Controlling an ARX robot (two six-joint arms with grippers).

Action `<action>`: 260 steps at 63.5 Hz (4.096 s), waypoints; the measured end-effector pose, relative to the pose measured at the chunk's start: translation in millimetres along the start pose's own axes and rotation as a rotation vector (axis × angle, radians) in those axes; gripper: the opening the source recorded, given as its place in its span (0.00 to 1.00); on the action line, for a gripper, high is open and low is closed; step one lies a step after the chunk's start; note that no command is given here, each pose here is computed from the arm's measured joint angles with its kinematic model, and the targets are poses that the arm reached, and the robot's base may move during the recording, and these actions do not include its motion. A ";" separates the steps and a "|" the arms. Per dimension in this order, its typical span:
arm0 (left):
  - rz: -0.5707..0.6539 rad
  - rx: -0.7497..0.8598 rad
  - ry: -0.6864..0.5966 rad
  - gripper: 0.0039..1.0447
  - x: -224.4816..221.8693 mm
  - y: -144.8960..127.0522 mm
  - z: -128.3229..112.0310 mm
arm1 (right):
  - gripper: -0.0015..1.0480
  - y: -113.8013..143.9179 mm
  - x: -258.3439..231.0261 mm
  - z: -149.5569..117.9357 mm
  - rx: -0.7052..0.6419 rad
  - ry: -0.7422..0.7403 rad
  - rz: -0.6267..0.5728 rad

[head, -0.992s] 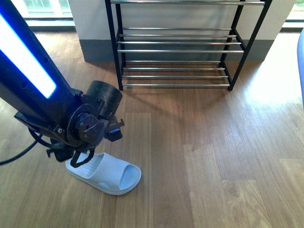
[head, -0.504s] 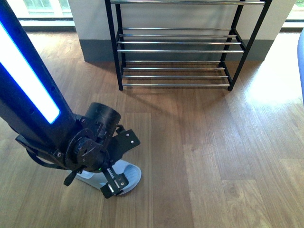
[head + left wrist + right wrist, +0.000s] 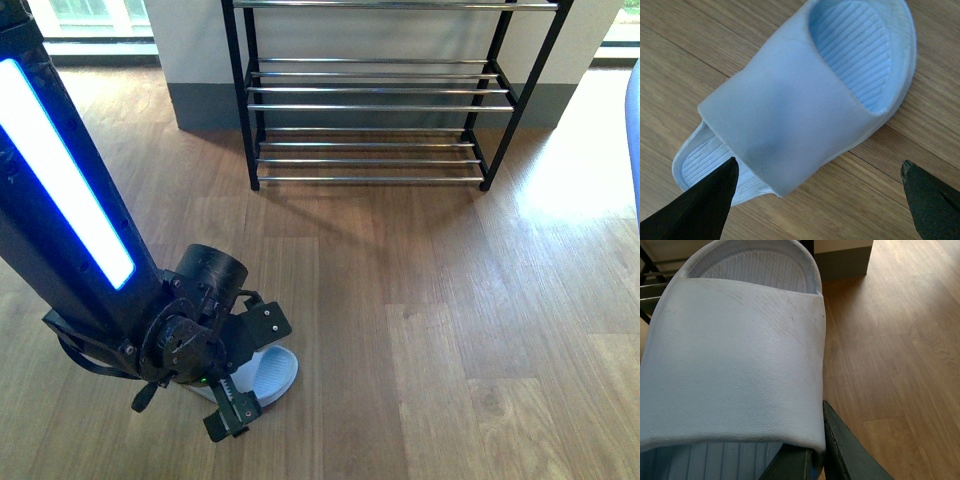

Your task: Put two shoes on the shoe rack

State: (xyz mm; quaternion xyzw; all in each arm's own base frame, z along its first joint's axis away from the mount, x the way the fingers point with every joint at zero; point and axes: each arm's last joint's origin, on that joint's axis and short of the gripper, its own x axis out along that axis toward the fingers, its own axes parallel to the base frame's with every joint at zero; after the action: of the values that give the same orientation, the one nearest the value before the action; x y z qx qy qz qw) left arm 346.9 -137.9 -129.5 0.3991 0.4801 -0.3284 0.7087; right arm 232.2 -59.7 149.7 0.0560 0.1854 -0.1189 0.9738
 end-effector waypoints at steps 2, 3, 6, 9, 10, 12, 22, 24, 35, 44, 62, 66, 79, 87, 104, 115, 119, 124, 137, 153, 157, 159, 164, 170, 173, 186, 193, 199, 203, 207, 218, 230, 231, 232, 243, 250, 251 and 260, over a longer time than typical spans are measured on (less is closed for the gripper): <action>-0.004 0.021 0.008 0.91 0.2 0.2 -0.1 | 0.02 0.0 0.0 0.0 0.000 0.000 0.000; -0.005 0.025 0.010 0.91 0.5 0.2 0.0 | 0.02 0.0 0.0 0.0 0.000 0.000 0.000; -0.014 0.025 0.015 0.91 1.7 0.8 0.1 | 0.02 0.0 0.0 0.0 0.000 0.000 0.000; -0.028 0.015 0.016 0.91 2.3 1.8 0.3 | 0.02 0.0 0.0 0.0 0.000 0.000 0.000; -0.034 0.010 0.018 0.91 2.5 2.1 0.0 | 0.02 0.0 0.0 0.0 0.000 0.000 0.000; -0.041 0.006 0.026 0.91 2.9 4.1 -0.8 | 0.02 0.0 0.0 0.0 0.000 0.000 0.000; -0.012 -0.020 0.051 0.91 5.7 15.3 -5.3 | 0.02 0.0 0.0 0.0 0.000 0.000 0.000; -0.009 -0.032 0.052 0.91 6.9 18.3 -7.2 | 0.02 0.0 0.0 0.0 0.000 0.000 0.000; -0.051 -0.031 0.101 0.91 15.3 16.1 -21.8 | 0.02 0.0 0.0 0.0 0.000 0.000 0.000; -0.077 -0.013 0.122 0.91 22.7 7.6 -27.8 | 0.02 0.0 0.0 0.0 0.000 0.000 0.000; -0.053 -0.027 0.126 0.91 33.1 11.2 -24.7 | 0.02 0.0 0.0 0.0 0.000 0.000 0.000; -0.047 -0.037 0.121 0.91 33.6 12.7 -23.0 | 0.02 0.0 0.0 0.0 0.000 0.000 0.000; -0.035 -0.059 0.107 0.79 33.8 14.8 -17.1 | 0.02 0.0 0.0 0.0 0.000 0.000 0.000; -0.049 -0.085 0.102 0.61 33.7 11.9 -14.8 | 0.02 0.0 0.0 0.0 0.000 0.000 0.000; -0.063 -0.183 0.091 0.21 32.9 8.6 -11.1 | 0.02 0.0 0.0 0.0 0.000 0.000 0.000; -0.064 -0.266 0.065 0.03 28.4 10.3 -6.8 | 0.02 0.0 0.0 0.0 0.000 0.000 0.000; -0.057 -0.328 0.044 0.02 25.2 11.6 -2.1 | 0.02 0.0 0.0 0.0 0.000 0.000 0.000; -0.047 -0.365 0.037 0.02 22.2 13.4 1.9 | 0.02 0.0 0.0 0.0 0.000 0.000 0.000; 0.033 -0.529 0.014 0.02 15.7 22.7 6.6 | 0.02 0.0 0.0 0.0 0.000 0.000 0.000; 0.121 -0.820 -0.175 0.02 -22.0 40.6 29.5 | 0.02 0.0 0.0 0.0 0.000 0.000 0.000; 0.153 -0.898 -0.240 0.02 -40.0 45.1 36.5 | 0.02 0.0 0.0 0.0 0.000 0.000 0.000; 0.174 -0.927 -0.268 0.02 -49.9 47.1 39.2 | 0.02 0.0 0.0 0.0 0.000 0.000 0.000; 0.218 -0.972 -0.322 0.02 -71.8 49.2 42.3 | 0.02 0.0 0.0 0.0 0.000 0.000 0.000; 0.271 -1.013 -0.379 0.02 -98.2 50.9 41.4 | 0.02 0.0 0.0 0.0 0.000 0.000 0.000; 0.305 -1.034 -0.411 0.02 -114.3 50.7 39.0 | 0.02 0.0 0.0 0.0 0.000 0.000 0.000; 0.487 -1.111 -0.565 0.02 -206.0 45.9 15.8 | 0.02 0.0 0.0 0.0 0.000 0.000 0.000; 0.551 -1.118 -0.605 0.02 -238.1 39.7 4.8 | 0.02 0.0 0.0 0.0 0.000 0.000 0.000; 0.603 -1.123 -0.628 0.02 -265.4 31.4 -7.8 | 0.02 0.0 0.0 0.0 0.000 0.000 0.000; 0.640 -1.120 -0.630 0.02 -279.6 25.8 -17.3 | 0.02 0.0 0.0 0.0 0.000 0.000 0.000; 0.681 -1.113 -0.620 0.02 -292.4 20.0 -27.9 | 0.02 0.0 0.0 0.0 0.000 0.000 0.000; 0.758 -1.112 -0.603 0.02 -325.9 2.5 -55.9 | 0.02 0.0 0.0 0.0 0.000 0.000 0.000; 0.784 -1.113 -0.672 0.02 -346.2 -2.0 -61.6 | 0.02 0.0 0.0 0.0 0.000 0.000 0.000; 0.783 -1.112 -0.673 0.02 -346.2 -2.0 -61.6 | 0.02 0.0 0.0 0.0 0.000 0.000 0.000; 0.782 -1.112 -0.671 0.02 -345.9 -2.1 -61.6 | 0.02 0.0 0.0 0.0 0.000 0.000 0.000; 0.782 -1.108 -0.666 0.02 -345.5 -2.3 -61.7 | 0.02 0.0 0.0 0.0 0.000 0.000 0.000; 0.782 -1.108 -0.665 0.02 -345.4 -2.4 -61.8 | 0.02 0.0 0.0 0.0 0.000 0.000 0.000; 0.782 -1.108 -0.665 0.02 -345.4 -2.4 -61.8 | 0.02 0.0 0.0 0.0 0.000 0.000 0.000; 0.781 -1.107 -0.665 0.02 -345.4 -2.4 -61.8 | 0.02 -0.1 0.0 0.0 0.000 0.000 -0.001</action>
State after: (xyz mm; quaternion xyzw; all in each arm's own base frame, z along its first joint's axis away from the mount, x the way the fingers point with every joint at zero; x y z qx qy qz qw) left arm 207.4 -56.1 181.9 0.0055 0.1593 0.1328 0.9783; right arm 232.2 -59.8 149.7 0.0560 0.1854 -0.1195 0.9738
